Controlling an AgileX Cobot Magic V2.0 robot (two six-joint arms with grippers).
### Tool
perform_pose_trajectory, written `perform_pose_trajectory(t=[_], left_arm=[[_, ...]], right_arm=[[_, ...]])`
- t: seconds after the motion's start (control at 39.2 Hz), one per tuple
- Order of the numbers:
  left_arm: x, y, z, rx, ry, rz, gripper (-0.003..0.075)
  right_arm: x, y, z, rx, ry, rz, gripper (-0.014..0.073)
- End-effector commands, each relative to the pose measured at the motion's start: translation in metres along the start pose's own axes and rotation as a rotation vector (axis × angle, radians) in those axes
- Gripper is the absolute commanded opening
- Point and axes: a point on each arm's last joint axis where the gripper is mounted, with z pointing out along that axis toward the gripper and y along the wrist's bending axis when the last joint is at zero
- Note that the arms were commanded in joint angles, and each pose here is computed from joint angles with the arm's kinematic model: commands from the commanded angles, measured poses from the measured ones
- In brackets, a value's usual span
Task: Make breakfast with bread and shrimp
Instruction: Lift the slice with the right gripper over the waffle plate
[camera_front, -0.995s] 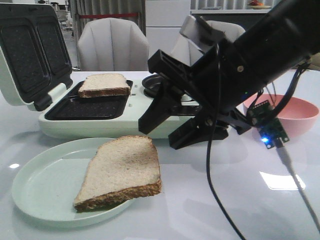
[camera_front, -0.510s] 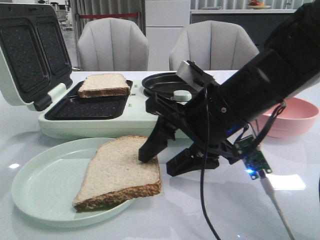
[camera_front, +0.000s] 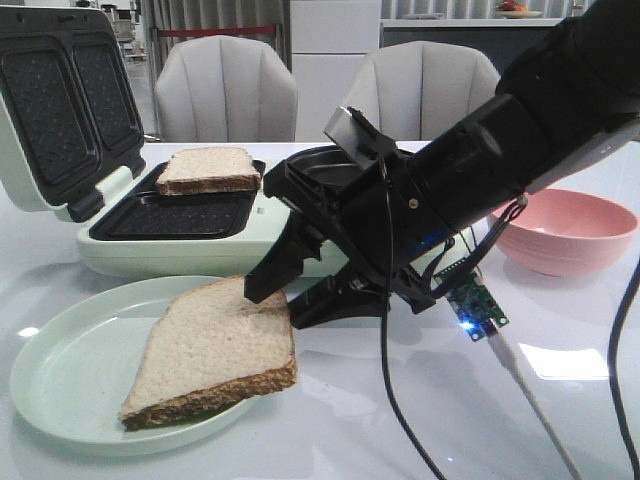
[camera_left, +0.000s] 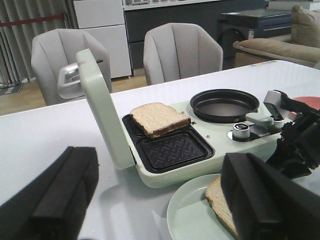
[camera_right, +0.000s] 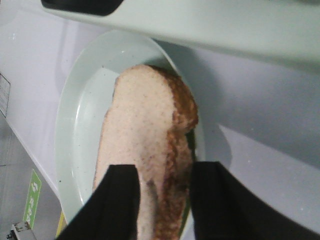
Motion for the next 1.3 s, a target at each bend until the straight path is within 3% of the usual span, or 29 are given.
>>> perform_pose_trajectory(t=[0.0, 0.1, 0.46, 0.64, 1.0, 1.28], left_arm=[[-0.015, 0.0, -0.002, 0.007, -0.095, -0.019, 0.0566], [-0.015, 0.0, -0.002, 0.007, -0.095, -0.019, 0.0566], [-0.015, 0.0, -0.002, 0.007, -0.095, -0.019, 0.0566], [-0.015, 0.0, -0.002, 0.007, -0.095, -0.019, 0.0566], [-0.015, 0.0, -0.002, 0.007, -0.095, -0.019, 0.0566], [-0.015, 0.0, -0.002, 0.007, -0.095, -0.019, 0.0566]], right_arm=[[-0.013, 0.02, -0.014, -0.069, -0.058, -0.027, 0.0212], [-0.014, 0.022, -0.016, -0.07, -0.063, -0.04, 0.0137], [-0.026, 0.057, -0.054, -0.098, -0.201, -0.182, 0.0136], [-0.033, 0.072, -0.068, -0.146, -0.267, -0.16, 0.0136], [-0.079, 0.094, -0.066, -0.229, -0.413, -0.148, 0.0136], [-0.121, 0.092, -0.035, -0.297, -0.464, -0.101, 0.0136]])
